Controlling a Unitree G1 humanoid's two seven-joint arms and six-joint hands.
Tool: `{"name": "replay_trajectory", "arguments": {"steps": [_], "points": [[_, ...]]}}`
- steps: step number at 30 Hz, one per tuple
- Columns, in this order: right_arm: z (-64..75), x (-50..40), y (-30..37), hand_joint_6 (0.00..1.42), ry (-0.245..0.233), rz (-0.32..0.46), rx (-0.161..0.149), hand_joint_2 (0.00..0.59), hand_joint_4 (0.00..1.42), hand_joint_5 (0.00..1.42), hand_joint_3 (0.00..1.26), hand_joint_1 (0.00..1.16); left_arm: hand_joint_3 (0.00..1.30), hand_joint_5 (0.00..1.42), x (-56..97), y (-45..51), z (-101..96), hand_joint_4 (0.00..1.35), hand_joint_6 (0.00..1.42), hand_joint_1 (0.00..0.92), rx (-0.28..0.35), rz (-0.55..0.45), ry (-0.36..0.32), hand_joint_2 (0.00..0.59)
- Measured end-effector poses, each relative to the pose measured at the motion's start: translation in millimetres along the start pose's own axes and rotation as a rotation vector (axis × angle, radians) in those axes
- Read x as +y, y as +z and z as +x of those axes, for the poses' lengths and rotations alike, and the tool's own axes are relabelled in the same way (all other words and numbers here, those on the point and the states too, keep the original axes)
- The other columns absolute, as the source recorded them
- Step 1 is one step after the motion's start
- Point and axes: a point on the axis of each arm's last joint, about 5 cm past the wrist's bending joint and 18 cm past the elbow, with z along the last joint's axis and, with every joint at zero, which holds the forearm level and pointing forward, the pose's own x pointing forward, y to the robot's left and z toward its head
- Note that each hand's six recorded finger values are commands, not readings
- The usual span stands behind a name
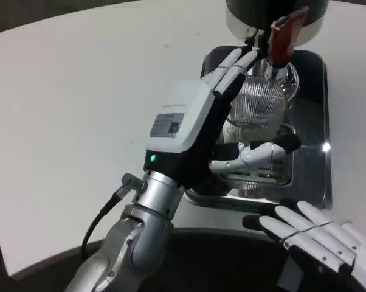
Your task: Grasp the cup under the faucet to collect the drink, then remove the cup.
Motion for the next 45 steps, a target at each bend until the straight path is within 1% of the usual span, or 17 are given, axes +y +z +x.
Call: {"name": "replay_trajectory", "arguments": {"steps": [5,11,17,21,27,31,34,37,39,41,42,45], "points": [[0.5,0.1,0.9,0.07,0.001,0.002,-0.006,0.404,0.07,0.04,0.15,0.46,0.10,0.31,1.4,-1.9,-4.1,0.03,0.48,0.245,0.014,-0.041,0.019,0.108],[1.4,1.3,1.7,0.07,0.004,0.011,-0.013,0.404,0.07,0.04,0.15,0.46,0.12,0.33,2.5,-0.7,-7.7,0.04,0.49,0.248,0.004,-0.059,0.034,0.110],[2.2,2.3,2.3,0.07,0.008,0.018,-0.012,0.404,0.08,0.04,0.16,0.46,0.14,0.34,8.2,-0.2,-12.0,0.06,0.50,0.248,0.003,-0.064,0.095,0.114],[2.7,3.0,3.1,0.07,0.013,0.015,-0.013,0.404,0.09,0.04,0.16,0.46,0.15,0.35,12.7,3.3,-15.8,0.07,0.50,0.249,-0.014,-0.067,0.138,0.117],[2.8,3.3,3.6,0.07,0.016,0.018,-0.016,0.404,0.09,0.04,0.16,0.46,0.17,0.36,21.8,6.4,-21.8,0.09,0.50,0.243,-0.022,-0.071,0.191,0.125],[2.9,3.0,3.7,0.07,0.016,0.017,-0.017,0.404,0.09,0.04,0.16,0.46,0.19,0.36,34.6,11.3,-23.5,0.12,0.52,0.231,-0.048,-0.079,0.234,0.124],[3.0,2.9,3.7,0.07,0.015,0.016,-0.017,0.404,0.09,0.04,0.16,0.46,0.20,0.36,48.0,16.3,-20.5,0.15,0.52,0.211,-0.087,-0.087,0.245,0.124],[3.0,2.9,3.7,0.07,0.016,0.016,-0.017,0.404,0.09,0.04,0.16,0.46,0.23,0.36,56.0,19.5,-18.1,0.18,0.52,0.182,-0.106,-0.107,0.245,0.121],[3.2,3.0,3.7,0.07,0.016,0.017,-0.019,0.404,0.09,0.04,0.16,0.46,0.24,0.37,66.4,25.3,-11.6,0.20,0.51,0.150,-0.144,-0.128,0.251,0.115],[3.5,3.2,3.9,0.07,0.016,0.020,-0.021,0.404,0.09,0.04,0.16,0.46,0.24,0.37,73.6,28.5,-6.4,0.21,0.49,0.133,-0.165,-0.142,0.254,0.117],[3.8,3.5,4.0,0.07,0.015,0.023,-0.023,0.404,0.09,0.04,0.16,0.46,0.25,0.36,79.9,32.5,0.3,0.21,0.47,0.121,-0.186,-0.169,0.245,0.115],[4.4,3.7,4.2,0.07,0.014,0.027,-0.024,0.404,0.09,0.04,0.16,0.46,0.25,0.36,88.0,38.2,10.5,0.21,0.45,0.112,-0.208,-0.219,0.217,0.109]]}}
